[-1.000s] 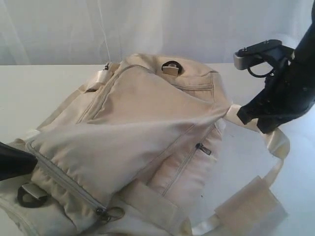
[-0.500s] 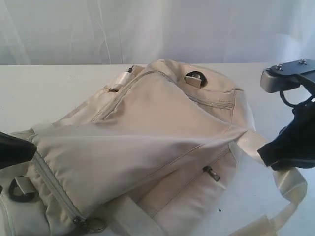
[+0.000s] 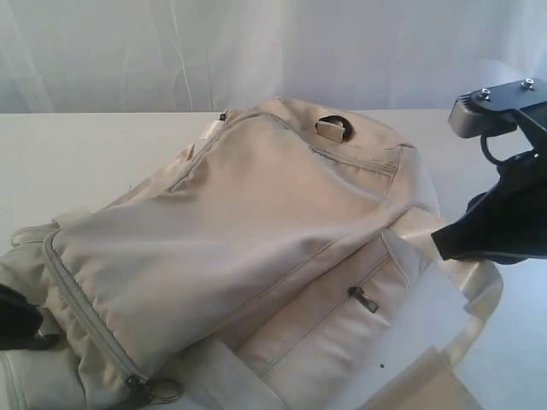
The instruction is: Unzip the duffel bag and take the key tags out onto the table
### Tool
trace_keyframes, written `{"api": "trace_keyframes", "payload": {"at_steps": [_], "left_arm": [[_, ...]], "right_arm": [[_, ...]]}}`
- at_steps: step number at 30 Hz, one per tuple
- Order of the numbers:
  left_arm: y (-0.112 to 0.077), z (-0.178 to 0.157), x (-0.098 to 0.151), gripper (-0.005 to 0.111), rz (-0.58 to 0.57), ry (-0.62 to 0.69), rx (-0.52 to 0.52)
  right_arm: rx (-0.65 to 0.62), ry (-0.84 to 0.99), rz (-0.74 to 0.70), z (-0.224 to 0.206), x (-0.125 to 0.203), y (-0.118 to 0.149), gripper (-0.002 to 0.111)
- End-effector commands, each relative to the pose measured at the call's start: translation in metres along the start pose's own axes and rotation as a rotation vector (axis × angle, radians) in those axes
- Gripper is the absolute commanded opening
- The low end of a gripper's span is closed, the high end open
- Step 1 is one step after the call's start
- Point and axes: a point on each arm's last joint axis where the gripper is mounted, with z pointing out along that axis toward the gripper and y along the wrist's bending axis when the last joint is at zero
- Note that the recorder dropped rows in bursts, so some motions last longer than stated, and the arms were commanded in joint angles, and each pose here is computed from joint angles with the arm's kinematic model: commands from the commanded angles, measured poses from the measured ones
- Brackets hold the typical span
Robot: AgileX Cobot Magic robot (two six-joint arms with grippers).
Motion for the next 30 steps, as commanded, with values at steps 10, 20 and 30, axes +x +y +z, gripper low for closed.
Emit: {"api": "trace_keyframes", "payload": {"at_steps": [10, 20, 30], "left_arm": [[0.018, 0.029, 0.035, 0.064, -0.228, 0.154, -0.086], [0.036, 0.061, 0.054, 0.064, -0.34, 0.093, -0.138], [0.049, 0.077, 0.049, 0.009, -0.371, 0.006, -0.181]], "right_arm": [[0.041, -0.145, -0.014, -0.008, -0.015, -0.003, 0.062], [0.063, -0.227, -0.01, -0.01, -0.023, -0.005, 0.062], [0.069, -0.255, -0.006, -0.011, -0.026, -0.005, 0.062]]}}
